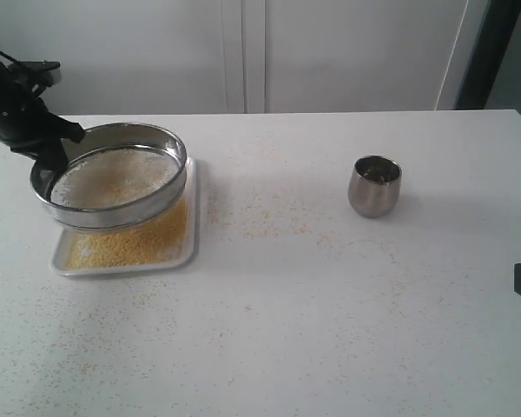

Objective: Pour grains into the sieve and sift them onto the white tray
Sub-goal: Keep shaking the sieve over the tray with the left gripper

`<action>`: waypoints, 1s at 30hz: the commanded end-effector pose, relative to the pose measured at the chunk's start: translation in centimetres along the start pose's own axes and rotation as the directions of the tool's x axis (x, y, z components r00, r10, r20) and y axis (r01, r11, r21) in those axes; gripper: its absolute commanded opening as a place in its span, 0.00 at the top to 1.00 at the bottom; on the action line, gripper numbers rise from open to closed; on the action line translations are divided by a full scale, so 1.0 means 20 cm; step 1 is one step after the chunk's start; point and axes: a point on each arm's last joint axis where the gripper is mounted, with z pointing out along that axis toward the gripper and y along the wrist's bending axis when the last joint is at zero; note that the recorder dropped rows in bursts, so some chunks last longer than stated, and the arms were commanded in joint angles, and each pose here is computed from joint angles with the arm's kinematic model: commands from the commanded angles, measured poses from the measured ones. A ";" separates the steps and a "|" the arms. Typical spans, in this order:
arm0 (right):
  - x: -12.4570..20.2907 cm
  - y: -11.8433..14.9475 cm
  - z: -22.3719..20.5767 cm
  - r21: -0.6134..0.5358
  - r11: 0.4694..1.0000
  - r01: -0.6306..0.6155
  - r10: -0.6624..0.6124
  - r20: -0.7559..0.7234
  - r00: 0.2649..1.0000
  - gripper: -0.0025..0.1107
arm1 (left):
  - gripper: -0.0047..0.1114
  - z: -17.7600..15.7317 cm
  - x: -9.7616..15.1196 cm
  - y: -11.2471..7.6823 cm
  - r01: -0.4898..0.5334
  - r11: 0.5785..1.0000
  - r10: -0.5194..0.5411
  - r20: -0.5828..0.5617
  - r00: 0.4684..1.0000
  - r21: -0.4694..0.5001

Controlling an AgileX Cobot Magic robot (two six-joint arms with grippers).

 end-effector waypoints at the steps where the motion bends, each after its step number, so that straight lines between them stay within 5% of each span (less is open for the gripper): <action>1: -0.01 0.00 0.00 0.004 1.000 0.002 -0.002 0.011 1.000 0.98 | 0.96 -0.09 -0.02 0.07 0.206 0.978 -0.204 0.069 0.977 -0.038; 2: -0.01 0.00 0.00 0.004 1.000 0.002 -0.002 0.011 1.000 0.98 | 0.96 -0.08 -0.03 0.04 0.221 0.975 -0.221 0.074 0.972 0.009; 3: -0.01 0.00 0.00 0.004 1.000 0.002 -0.002 0.011 1.000 0.98 | 0.96 -0.06 -0.05 -0.06 0.072 0.995 -0.076 0.063 0.995 0.064; 5: -0.01 0.00 0.00 0.004 1.000 0.002 -0.002 0.011 1.000 0.98 | 0.96 -0.03 -0.03 -0.12 -0.075 0.996 0.073 -0.031 0.997 -0.051; 7: -0.01 0.00 0.00 0.004 1.000 0.002 -0.002 0.011 1.000 0.98 | 0.96 -0.06 0.00 0.04 0.075 0.984 -0.080 -0.024 0.996 -0.164; 8: -0.01 0.00 0.00 0.004 1.000 0.002 -0.002 0.011 1.000 0.98 | 0.96 -0.07 0.01 0.06 0.167 0.981 -0.168 0.003 0.986 -0.094; 9: -0.01 0.00 0.00 0.004 1.000 0.002 -0.002 0.011 1.000 0.98 | 0.96 -0.07 -0.01 0.01 0.136 0.990 -0.137 0.012 0.991 0.030; 10: -0.01 0.00 0.00 0.004 1.000 0.002 -0.002 0.011 1.000 0.98 | 0.96 -0.05 -0.02 -0.10 -0.039 0.993 0.039 0.003 0.999 0.110; 11: -0.01 0.00 0.00 0.004 1.000 0.002 -0.002 0.011 1.000 0.98 | 0.96 -0.04 -0.02 -0.14 -0.064 0.995 0.066 -0.015 0.998 0.082; 13: -0.01 0.00 0.00 0.004 1.000 0.002 -0.002 0.011 1.000 0.98 | 0.96 -0.06 -0.02 -0.03 0.072 0.997 -0.072 0.025 0.997 0.006; 15: -0.01 0.00 0.00 0.004 1.000 0.002 -0.002 0.011 1.000 0.98 | 0.96 -0.09 -0.01 0.08 0.256 0.955 -0.268 0.071 0.961 0.148; 17: -0.01 0.00 0.00 0.004 1.000 0.002 -0.002 0.011 1.000 0.98 | 0.96 -0.04 -0.02 -0.05 0.129 0.955 -0.155 0.077 0.985 0.269; 19: -0.01 0.00 0.00 0.004 1.000 0.002 -0.002 0.011 1.000 0.98 | 0.96 0.00 0.00 -0.13 0.015 0.984 -0.017 0.010 1.000 0.178; 22: -0.01 0.00 0.00 0.004 1.000 0.002 -0.002 0.011 1.000 0.98 | 0.96 -0.02 0.04 -0.01 0.090 0.996 -0.090 -0.040 0.995 0.005; 26: -0.01 0.00 0.00 0.004 1.000 0.002 -0.002 0.011 1.000 0.98 | 0.96 -0.13 0.08 0.17 0.176 0.984 -0.176 0.006 0.984 -0.022; 30: -0.01 0.00 0.00 0.004 1.000 0.002 -0.002 0.011 1.000 0.98 | 0.96 -0.10 0.04 0.07 0.129 0.992 -0.128 0.015 0.992 -0.004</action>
